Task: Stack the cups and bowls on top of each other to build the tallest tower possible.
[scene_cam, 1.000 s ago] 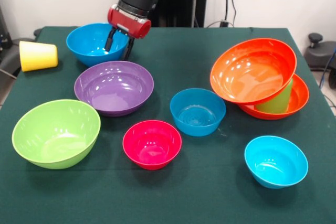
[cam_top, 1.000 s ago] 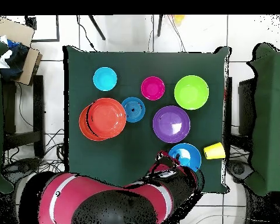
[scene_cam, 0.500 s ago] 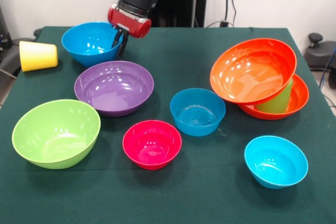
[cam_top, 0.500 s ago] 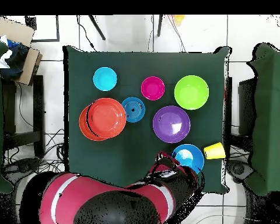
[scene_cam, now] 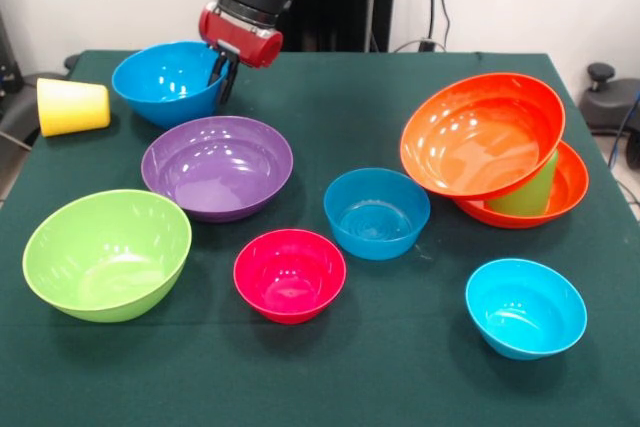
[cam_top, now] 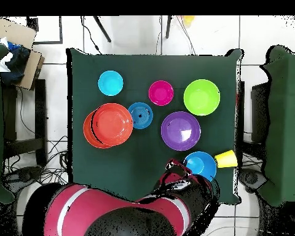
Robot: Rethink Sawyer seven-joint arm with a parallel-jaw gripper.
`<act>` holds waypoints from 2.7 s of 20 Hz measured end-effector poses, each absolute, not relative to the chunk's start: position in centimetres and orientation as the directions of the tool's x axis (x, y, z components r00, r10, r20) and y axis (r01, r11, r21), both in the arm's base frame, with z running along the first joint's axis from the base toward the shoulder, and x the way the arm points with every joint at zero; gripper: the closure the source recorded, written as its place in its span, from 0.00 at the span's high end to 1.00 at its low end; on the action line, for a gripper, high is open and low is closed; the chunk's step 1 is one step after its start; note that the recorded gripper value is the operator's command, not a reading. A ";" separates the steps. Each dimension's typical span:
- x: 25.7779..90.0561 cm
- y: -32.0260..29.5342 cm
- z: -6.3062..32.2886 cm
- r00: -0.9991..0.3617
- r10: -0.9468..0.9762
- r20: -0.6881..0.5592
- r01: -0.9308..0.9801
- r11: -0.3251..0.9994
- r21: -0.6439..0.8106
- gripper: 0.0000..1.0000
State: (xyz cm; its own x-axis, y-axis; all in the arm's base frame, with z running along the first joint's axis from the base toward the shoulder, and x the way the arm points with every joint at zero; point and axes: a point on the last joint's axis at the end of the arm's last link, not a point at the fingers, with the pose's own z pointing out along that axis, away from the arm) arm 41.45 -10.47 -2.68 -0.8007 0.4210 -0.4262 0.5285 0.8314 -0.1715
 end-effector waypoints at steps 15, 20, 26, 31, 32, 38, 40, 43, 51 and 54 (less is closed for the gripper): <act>42.2 -9.6 -1.9 -0.793 0.438 -0.423 0.542 0.825 -0.161 0.00; 42.9 -7.6 0.2 -0.781 0.486 -0.393 0.578 0.800 -0.160 0.00; 42.9 -6.4 2.4 -0.761 0.536 -0.364 0.617 0.771 -0.156 0.00; 43.0 -5.8 3.3 -0.754 0.550 -0.360 0.627 0.765 -0.145 0.00; 43.1 -5.6 3.5 -0.753 0.552 -0.359 0.628 0.766 -0.139 0.00; 43.2 -4.3 4.3 -0.746 0.570 -0.345 0.635 0.765 -0.108 0.00; 43.1 -4.0 4.7 -0.742 0.581 -0.335 0.642 0.760 -0.105 0.00; 42.9 -3.5 5.5 -0.737 0.596 -0.319 0.652 0.751 -0.101 0.00; 41.8 -2.1 8.9 -0.721 0.643 -0.259 0.685 0.718 -0.125 0.00; 41.6 -1.2 10.8 -0.715 0.655 -0.243 0.694 0.708 -0.134 0.00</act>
